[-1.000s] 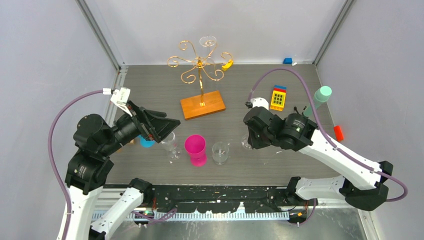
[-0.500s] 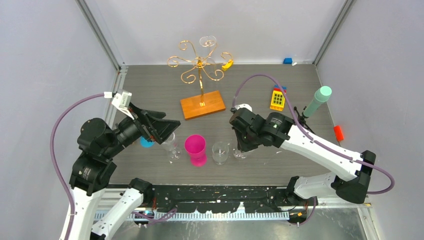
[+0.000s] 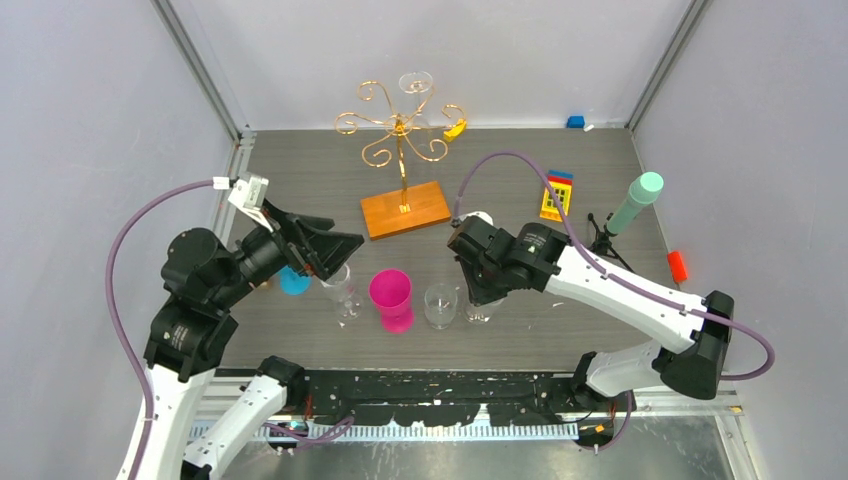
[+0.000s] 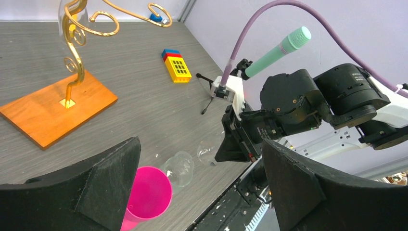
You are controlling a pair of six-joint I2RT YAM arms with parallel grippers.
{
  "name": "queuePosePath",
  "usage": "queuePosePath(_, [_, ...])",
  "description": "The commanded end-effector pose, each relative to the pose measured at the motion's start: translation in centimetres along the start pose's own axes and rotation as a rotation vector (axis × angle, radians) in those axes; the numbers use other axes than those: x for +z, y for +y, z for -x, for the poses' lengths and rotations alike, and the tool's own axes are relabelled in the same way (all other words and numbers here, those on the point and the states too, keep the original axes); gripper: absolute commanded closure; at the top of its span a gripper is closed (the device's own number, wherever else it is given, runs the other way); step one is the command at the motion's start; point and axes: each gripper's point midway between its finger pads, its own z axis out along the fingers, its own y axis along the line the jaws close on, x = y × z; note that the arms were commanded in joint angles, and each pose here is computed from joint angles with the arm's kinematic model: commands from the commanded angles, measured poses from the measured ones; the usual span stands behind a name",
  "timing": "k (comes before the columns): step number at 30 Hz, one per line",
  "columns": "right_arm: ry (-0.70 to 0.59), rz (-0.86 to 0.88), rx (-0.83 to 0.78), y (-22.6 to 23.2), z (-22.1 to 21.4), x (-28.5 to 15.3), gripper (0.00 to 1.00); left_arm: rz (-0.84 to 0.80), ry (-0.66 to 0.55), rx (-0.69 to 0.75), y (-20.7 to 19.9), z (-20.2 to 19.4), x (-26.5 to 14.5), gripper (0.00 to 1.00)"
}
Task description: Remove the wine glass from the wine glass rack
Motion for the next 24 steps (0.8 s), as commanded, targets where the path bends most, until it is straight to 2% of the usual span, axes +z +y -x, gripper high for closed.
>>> queuePosePath(1, [-0.001, -0.014, -0.014, 0.0, 0.3, 0.3, 0.86, -0.016, -0.067, 0.053, -0.5, 2.3, 0.6, 0.0])
queuePosePath(7, [-0.016, -0.043, -0.032, -0.5, 0.7, 0.3, 0.71, 0.002, -0.08, 0.058, -0.3, 3.5, 1.4, 0.0])
queuePosePath(15, [-0.072, -0.042, -0.045, -0.4, 2.3, -0.7, 0.64, 0.032, -0.12, 0.061, -0.3, 5.6, 1.9, 0.0])
queuePosePath(17, [-0.11, -0.032, -0.045, -0.2, 3.1, -1.6, 0.58, 0.035, -0.139, 0.054, -0.4, 6.6, 2.4, 0.0])
queuePosePath(18, [-0.139, -0.021, -0.049, -0.2, 3.7, -2.3, 0.51, 0.035, -0.152, 0.049, -0.6, 7.3, 2.7, 0.0])
queuePosePath(19, [-0.228, 0.024, -0.042, 0.3, 5.3, -4.0, 0.44, 0.039, -0.17, 0.015, -0.8, 8.8, 3.7, 0.0])
queuePosePath(24, [-0.442, 0.071, 0.018, 0.4, 9.1, -8.1, 0.4, 0.06, -0.195, -0.086, 0.2, 12.0, 8.1, 0.0])
